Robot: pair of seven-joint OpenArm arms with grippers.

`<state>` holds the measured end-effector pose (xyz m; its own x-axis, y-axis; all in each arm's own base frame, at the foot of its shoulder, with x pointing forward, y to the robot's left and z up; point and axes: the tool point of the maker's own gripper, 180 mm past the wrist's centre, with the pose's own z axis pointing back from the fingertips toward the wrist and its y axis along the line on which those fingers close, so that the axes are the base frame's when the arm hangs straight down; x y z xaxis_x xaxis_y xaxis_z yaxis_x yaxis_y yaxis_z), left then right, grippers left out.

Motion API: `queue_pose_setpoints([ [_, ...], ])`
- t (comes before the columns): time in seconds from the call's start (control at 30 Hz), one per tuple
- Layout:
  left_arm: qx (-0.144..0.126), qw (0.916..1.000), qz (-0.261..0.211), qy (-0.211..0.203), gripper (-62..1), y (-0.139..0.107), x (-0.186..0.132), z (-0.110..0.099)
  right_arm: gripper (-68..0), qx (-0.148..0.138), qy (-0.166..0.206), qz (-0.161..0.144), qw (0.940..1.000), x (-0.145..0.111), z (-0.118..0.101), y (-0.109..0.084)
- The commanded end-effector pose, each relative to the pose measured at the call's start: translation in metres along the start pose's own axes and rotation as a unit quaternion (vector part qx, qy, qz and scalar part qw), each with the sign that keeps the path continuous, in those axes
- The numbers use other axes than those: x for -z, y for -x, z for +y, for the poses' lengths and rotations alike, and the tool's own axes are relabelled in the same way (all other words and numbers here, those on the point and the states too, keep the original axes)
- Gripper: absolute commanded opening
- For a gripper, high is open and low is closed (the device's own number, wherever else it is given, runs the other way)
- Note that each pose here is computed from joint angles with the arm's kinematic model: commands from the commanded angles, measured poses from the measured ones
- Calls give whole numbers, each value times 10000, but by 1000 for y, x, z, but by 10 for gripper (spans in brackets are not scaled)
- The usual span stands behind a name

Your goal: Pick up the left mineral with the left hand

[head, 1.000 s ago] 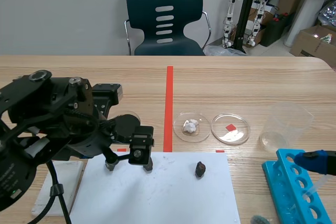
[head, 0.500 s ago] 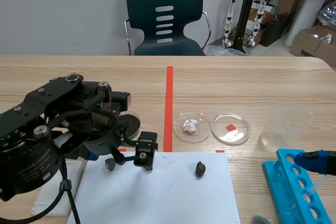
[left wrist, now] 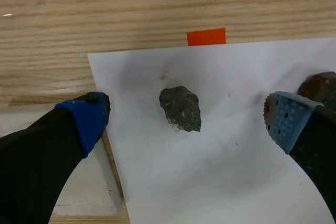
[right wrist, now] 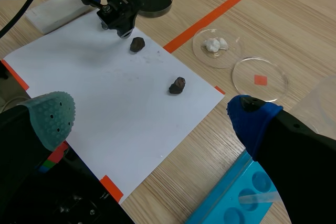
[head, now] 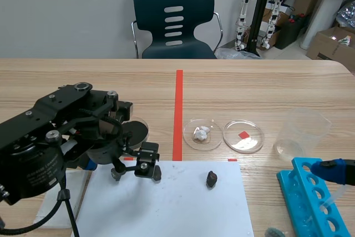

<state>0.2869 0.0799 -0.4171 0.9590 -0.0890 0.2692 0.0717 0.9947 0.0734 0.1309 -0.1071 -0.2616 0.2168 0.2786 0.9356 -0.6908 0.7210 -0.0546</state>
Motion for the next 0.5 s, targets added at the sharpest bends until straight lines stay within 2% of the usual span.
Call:
queue_pose_setpoints([
  [0.0, -1, 9999, -101, -21, 2, -9, -3, 1, -71, 8, 26, -144, 9999, 1, -2, -7],
  [0.37, -71, 9999, 100, 9, -3, 0, 3, 2, -71, 8, 26, -144, 9999, 1, -2, -7],
  [0.47, -76, 9999, 129, 19, -79, 1, 3, 2, -71, 8, 26, -144, 9999, 1, -2, -7],
])
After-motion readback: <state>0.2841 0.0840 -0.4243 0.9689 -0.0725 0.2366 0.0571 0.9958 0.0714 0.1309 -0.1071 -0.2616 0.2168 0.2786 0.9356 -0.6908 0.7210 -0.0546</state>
